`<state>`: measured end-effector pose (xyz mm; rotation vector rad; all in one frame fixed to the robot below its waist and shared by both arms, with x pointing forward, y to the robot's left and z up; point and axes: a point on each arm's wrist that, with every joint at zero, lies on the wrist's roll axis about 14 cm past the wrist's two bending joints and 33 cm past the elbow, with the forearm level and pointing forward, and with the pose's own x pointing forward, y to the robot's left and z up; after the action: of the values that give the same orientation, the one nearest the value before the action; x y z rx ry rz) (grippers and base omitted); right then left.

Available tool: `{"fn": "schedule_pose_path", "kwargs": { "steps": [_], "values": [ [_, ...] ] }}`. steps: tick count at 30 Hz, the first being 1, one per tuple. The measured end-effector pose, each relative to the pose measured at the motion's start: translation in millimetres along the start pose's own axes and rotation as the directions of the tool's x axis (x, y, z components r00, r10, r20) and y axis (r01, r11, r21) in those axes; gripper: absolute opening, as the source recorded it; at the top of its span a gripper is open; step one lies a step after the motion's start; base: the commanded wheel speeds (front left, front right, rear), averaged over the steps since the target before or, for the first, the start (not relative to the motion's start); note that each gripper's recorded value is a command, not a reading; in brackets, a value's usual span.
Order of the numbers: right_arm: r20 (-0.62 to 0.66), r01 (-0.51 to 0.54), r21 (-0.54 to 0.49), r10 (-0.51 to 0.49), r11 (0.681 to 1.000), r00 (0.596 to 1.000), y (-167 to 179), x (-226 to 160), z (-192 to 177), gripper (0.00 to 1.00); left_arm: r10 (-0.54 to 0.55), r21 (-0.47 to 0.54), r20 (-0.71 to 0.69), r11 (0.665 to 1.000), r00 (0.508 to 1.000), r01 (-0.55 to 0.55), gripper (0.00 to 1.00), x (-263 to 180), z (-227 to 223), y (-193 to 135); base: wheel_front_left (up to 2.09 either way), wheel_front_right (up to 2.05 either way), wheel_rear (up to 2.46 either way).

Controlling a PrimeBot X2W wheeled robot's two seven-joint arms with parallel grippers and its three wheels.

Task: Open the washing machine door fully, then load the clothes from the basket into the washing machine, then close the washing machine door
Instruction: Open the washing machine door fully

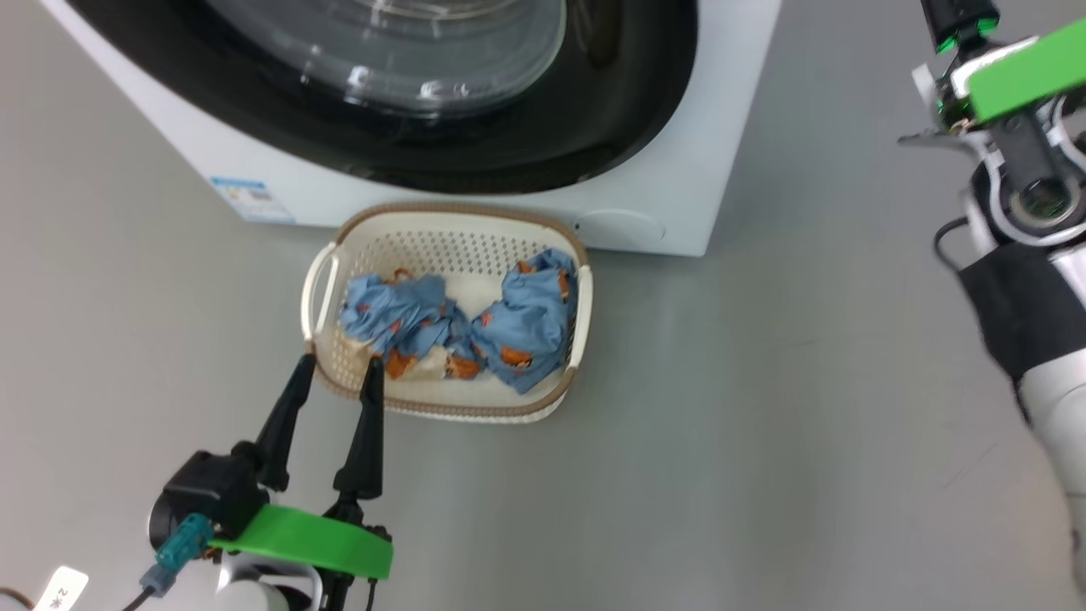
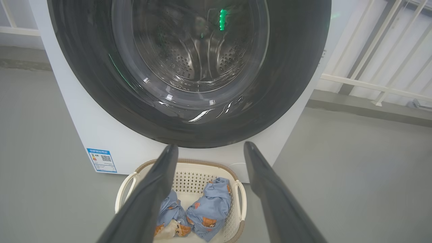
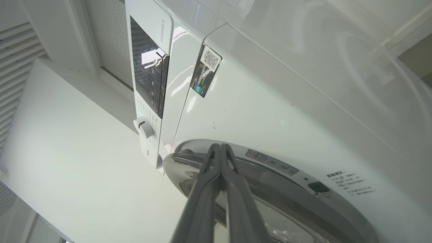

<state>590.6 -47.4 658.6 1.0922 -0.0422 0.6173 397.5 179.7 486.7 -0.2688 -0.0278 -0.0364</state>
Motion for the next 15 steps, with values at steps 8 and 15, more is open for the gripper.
{"fn": "schedule_pose_path", "kwargs": {
  "steps": [8,15],
  "values": [
    [-0.281,0.035,0.085,-0.01,0.996,0.96,-33,20,-40,0.0,0.018,0.001,-0.025,1.0,1.0,-0.018,1.0,10,-10,7,0.0,0.0,0.0],
    [-0.404,0.081,0.102,-0.033,0.991,0.914,-65,35,-60,0.0,0.027,0.0,-0.038,1.0,0.999,-0.027,1.0,21,-16,12,0.0,0.0,0.0]
  ]
}}
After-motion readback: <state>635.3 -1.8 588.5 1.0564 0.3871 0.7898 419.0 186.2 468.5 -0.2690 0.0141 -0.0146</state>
